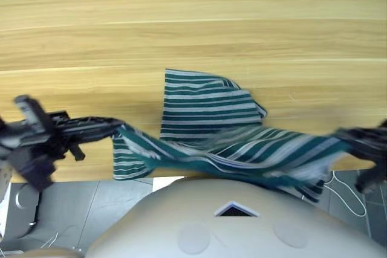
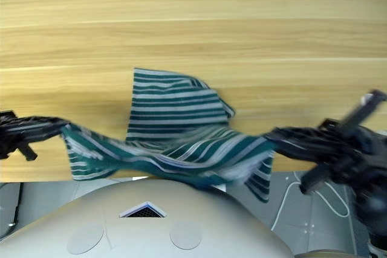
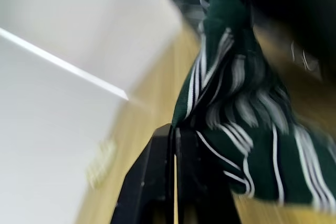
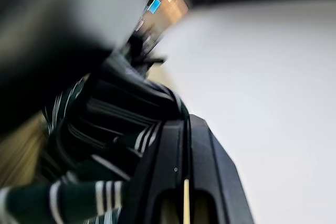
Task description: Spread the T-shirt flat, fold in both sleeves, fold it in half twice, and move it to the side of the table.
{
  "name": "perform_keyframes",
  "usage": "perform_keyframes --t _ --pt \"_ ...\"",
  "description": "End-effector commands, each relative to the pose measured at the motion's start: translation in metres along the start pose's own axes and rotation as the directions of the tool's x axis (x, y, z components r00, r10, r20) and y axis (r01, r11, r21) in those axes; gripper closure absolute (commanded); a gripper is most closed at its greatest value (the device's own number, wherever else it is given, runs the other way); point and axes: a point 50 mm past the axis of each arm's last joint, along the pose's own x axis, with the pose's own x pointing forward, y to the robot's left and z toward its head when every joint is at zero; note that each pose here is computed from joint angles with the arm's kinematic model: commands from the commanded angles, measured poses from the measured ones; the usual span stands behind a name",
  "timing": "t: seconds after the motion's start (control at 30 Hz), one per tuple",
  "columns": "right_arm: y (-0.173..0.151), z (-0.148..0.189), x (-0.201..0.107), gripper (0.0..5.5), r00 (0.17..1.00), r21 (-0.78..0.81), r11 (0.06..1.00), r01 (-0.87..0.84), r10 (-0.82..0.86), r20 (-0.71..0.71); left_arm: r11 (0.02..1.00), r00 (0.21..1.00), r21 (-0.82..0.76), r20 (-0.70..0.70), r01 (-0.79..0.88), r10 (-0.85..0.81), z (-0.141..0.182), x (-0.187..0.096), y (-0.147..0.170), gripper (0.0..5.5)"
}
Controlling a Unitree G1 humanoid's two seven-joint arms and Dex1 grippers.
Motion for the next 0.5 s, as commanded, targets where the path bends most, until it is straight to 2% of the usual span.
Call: perform_keyframes --t 0.03,0.1,0.13,0.17,0.2,0.23,0.27,0.3,0.33,0.37,0.4,0.43,0.47,0.5 --pt "0.028 -0.118 0.010 5.49 0.767 0.217 0.900 -0.379 0.437 -0.471 0.951 0.826 -0.164 -0.471 0.261 -0.308 -0.095 0.013 -0.011 5.50" --pt "0.001 -0.153 0.006 5.49 0.622 0.249 0.863 -0.440 0.493 -0.609 0.930 0.765 -0.173 -0.529 0.325 -0.366 -0.114 0.016 0.014 5.50" --pt "-0.042 -0.172 0.011 5.49 0.578 0.141 0.908 -0.394 0.364 -0.731 0.940 0.756 -0.146 -0.561 0.310 -0.337 -0.122 0.016 0.043 5.50" --pt "-0.092 -0.184 0.018 5.49 0.539 -0.010 0.952 -0.307 0.166 -0.826 0.960 0.763 -0.114 -0.587 0.254 -0.271 -0.125 0.016 0.077 5.50" --pt "-0.169 -0.180 0.030 5.49 0.484 -0.314 0.938 -0.144 -0.210 -0.849 0.995 0.782 0.007 -0.619 0.095 -0.070 -0.120 0.016 0.136 5.50" --pt "-0.260 -0.138 0.034 5.49 0.353 -0.670 0.724 0.163 -0.677 -0.646 0.908 0.687 0.317 -0.597 -0.273 0.415 -0.093 0.010 0.229 5.50" --pt "-0.312 -0.090 0.030 5.49 0.200 -0.813 0.447 0.373 -0.894 -0.400 0.581 0.435 0.541 -0.385 -0.608 0.814 -0.042 -0.014 0.300 5.50" --pt "-0.343 -0.042 0.025 5.49 0.081 -0.872 0.194 0.450 -0.981 -0.177 0.145 0.122 0.518 -0.078 -0.843 0.989 0.022 -0.054 0.340 5.50" --pt "-0.356 -0.008 0.021 5.49 0.058 -0.847 0.052 0.528 -0.998 -0.025 -0.073 -0.032 0.388 0.110 -0.919 0.993 0.064 -0.078 0.351 5.50" --pt "-0.355 0.007 0.021 5.49 0.119 -0.842 0.021 0.539 -0.992 0.052 -0.068 0.001 0.323 0.207 -0.944 0.978 0.080 -0.079 0.350 5.50" --pt "-0.349 0.009 0.023 5.49 0.196 -0.840 0.049 0.540 -0.978 0.069 0.006 0.091 0.347 0.229 -0.938 0.969 0.079 -0.070 0.348 5.50" --pt "-0.333 -0.010 0.027 5.49 0.299 -0.839 0.168 0.518 -0.954 -0.007 0.155 0.251 0.448 0.164 -0.880 0.954 0.057 -0.047 0.340 5.50" --pt "-0.290 -0.064 0.032 5.49 0.470 -0.833 0.437 0.340 -0.846 -0.252 0.418 0.498 0.577 -0.022 -0.702 0.867 0.006 -0.012 0.310 5.50" --pt "-0.240 -0.108 0.033 5.49 0.574 -0.759 0.634 0.148 -0.680 -0.456 0.639 0.668 0.578 -0.204 -0.508 0.716 -0.041 0.015 0.270 5.50"
